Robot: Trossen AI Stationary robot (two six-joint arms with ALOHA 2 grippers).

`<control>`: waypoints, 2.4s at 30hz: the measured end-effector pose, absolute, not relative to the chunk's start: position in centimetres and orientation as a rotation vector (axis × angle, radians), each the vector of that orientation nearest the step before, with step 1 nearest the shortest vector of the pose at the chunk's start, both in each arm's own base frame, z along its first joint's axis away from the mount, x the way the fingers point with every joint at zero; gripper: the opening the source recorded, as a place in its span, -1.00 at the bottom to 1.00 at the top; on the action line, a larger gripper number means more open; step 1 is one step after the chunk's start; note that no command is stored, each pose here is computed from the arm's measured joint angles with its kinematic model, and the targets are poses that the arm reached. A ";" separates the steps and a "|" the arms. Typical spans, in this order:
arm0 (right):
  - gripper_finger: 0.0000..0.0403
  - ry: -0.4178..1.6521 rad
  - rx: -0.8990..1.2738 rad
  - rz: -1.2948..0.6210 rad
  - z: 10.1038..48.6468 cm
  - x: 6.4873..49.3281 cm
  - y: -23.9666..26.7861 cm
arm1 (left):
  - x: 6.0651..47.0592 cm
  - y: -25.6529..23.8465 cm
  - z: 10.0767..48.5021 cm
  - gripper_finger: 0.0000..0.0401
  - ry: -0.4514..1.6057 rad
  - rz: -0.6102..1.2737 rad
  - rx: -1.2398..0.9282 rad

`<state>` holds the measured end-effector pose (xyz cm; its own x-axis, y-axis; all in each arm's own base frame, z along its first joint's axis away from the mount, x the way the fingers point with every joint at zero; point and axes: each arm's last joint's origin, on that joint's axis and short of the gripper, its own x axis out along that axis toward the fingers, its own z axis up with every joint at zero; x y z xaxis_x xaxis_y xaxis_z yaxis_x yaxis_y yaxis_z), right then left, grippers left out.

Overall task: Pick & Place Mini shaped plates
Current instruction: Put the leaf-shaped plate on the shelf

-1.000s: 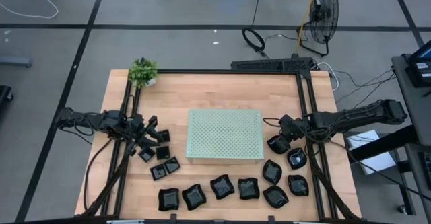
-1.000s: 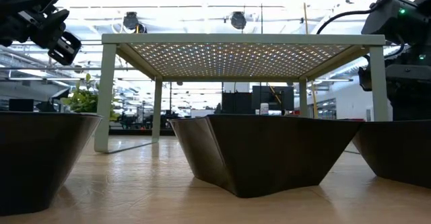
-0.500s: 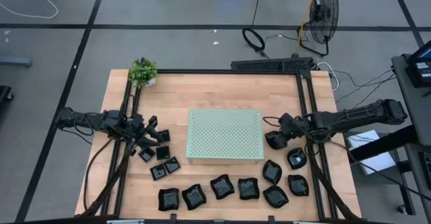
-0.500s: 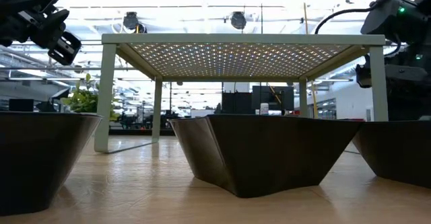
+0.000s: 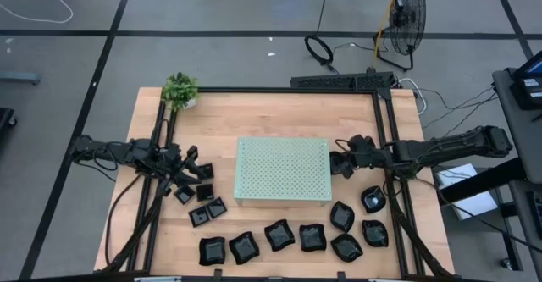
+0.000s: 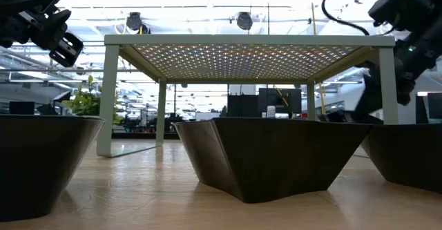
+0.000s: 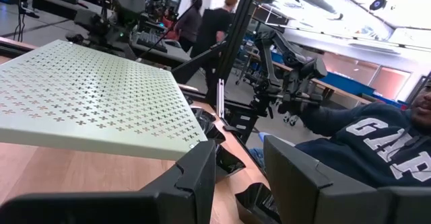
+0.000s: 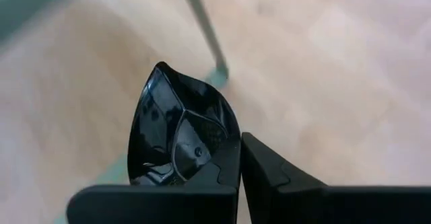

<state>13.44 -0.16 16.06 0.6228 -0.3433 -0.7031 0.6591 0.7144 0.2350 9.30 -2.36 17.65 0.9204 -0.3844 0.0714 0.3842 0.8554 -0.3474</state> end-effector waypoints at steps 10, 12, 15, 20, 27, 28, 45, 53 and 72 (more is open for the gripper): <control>-1.00 0.558 0.377 -0.758 16.8 13.5 -1.4 | 9.3 -2.4 17.6 -0.36 0.001 -0.404 -0.365; -1.00 0.553 0.372 -0.779 16.8 13.5 -1.8 | 9.3 -2.4 17.6 -0.36 0.001 -0.404 -0.365; -1.00 0.541 0.377 -0.803 16.9 13.6 -2.2 | 9.3 -2.4 17.6 -0.36 0.001 -0.404 -0.365; -1.00 0.561 0.409 -0.762 16.8 13.6 -2.2 | 9.3 -2.4 17.6 -0.36 0.001 -0.404 -0.365; -1.00 0.610 0.422 -0.797 16.4 13.1 -2.3 | 9.3 -2.4 17.6 -0.36 0.001 -0.404 -0.365; -1.00 0.613 0.417 -0.811 16.4 13.1 -2.4 | 9.3 -2.4 17.6 -0.36 0.001 -0.404 -0.365; -1.00 0.370 0.206 -0.874 18.4 15.5 -6.3 | 9.3 -2.4 17.6 -0.36 0.001 -0.404 -0.365; -1.00 0.448 0.250 -0.758 17.1 16.5 -7.3 | 9.3 -2.4 17.6 -0.36 0.001 -0.404 -0.365; -1.00 0.200 0.224 -0.699 20.2 16.2 -6.9 | 9.3 -2.4 17.6 -0.36 0.001 -0.404 -0.365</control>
